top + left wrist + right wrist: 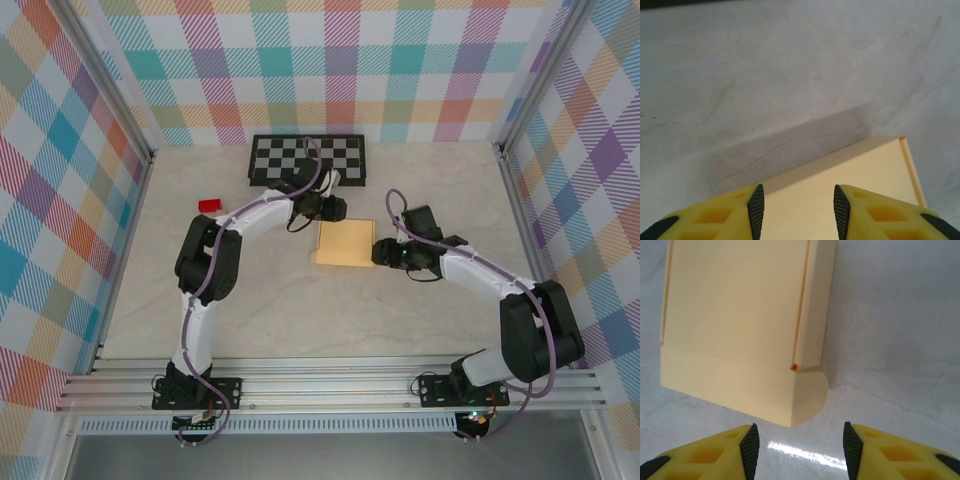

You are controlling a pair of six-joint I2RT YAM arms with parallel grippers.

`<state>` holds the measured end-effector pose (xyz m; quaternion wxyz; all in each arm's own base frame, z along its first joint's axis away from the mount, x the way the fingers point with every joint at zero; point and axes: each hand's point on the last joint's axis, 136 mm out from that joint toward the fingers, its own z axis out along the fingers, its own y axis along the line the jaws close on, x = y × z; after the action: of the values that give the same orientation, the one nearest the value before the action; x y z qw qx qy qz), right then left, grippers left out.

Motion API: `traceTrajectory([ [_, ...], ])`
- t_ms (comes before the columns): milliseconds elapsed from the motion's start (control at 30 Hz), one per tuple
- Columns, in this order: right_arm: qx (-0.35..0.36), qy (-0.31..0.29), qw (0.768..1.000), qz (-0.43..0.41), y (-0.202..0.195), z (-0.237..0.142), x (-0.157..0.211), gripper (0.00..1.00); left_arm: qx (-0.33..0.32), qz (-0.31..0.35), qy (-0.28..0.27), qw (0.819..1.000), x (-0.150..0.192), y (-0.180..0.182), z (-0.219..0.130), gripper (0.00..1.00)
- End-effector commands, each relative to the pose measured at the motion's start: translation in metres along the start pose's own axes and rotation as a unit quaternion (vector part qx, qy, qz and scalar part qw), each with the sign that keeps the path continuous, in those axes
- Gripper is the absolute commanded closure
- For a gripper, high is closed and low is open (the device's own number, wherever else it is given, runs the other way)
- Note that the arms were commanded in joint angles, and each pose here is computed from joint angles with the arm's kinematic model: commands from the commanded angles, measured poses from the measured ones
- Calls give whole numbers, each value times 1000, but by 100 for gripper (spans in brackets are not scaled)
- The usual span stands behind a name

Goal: Fold the paper box

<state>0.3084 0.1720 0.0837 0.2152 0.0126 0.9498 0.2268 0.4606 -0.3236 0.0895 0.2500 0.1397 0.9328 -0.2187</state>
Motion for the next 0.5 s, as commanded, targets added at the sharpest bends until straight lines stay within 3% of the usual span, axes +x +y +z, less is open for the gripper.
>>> traceTrajectory([
  [0,-23,14,999,31,9,-8,12,49,-3,18,31,999,9,-2,4,56],
  [267,-27,38,998,29,17,-6,26,49,-51,-2,60,997,26,22,17,56],
  [467,-50,52,995,72,29,0,37,49,-90,-35,72,993,40,46,17,56],
])
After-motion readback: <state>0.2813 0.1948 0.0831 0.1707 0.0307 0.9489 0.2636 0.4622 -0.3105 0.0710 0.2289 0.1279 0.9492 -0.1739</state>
